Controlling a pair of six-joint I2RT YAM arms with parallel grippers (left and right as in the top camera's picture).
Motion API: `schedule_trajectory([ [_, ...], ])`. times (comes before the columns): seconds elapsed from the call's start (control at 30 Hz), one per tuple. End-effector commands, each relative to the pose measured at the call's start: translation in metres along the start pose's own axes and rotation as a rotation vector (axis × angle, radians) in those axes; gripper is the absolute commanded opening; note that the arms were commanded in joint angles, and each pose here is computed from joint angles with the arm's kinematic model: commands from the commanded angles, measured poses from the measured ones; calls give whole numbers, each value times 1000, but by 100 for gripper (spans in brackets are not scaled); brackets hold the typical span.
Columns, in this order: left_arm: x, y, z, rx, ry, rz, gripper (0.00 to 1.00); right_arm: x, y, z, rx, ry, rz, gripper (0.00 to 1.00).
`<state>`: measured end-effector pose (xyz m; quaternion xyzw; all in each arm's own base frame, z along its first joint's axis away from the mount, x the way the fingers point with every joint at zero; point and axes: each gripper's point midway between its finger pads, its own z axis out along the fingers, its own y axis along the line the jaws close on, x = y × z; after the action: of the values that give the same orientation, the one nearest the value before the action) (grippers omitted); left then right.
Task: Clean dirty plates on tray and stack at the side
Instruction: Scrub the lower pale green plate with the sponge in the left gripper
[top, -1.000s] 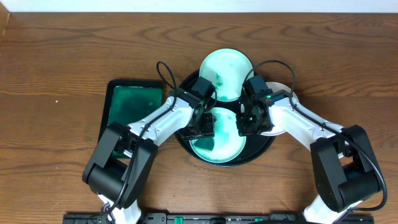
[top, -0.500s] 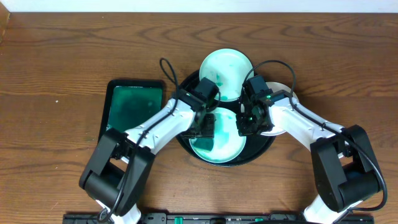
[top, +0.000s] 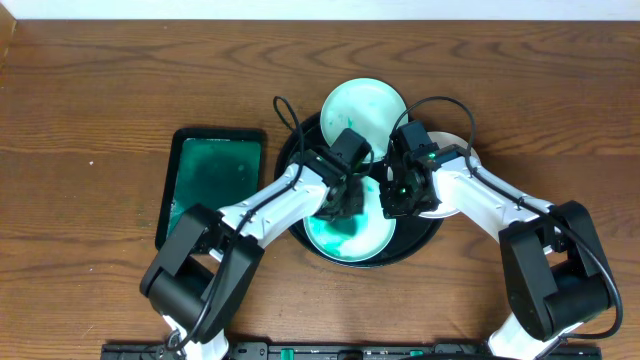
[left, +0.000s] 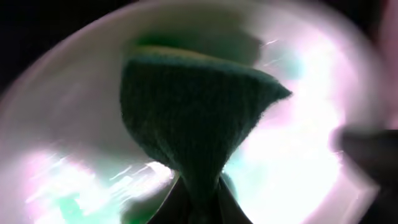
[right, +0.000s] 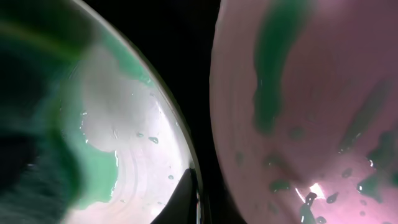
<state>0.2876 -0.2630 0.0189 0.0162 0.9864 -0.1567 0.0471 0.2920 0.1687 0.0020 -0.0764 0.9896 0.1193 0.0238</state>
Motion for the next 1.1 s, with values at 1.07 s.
schedule_trajectory([
  [1.07,-16,71,-88,-180,7,-294,7,1,-13,6,58,1,-9,1],
])
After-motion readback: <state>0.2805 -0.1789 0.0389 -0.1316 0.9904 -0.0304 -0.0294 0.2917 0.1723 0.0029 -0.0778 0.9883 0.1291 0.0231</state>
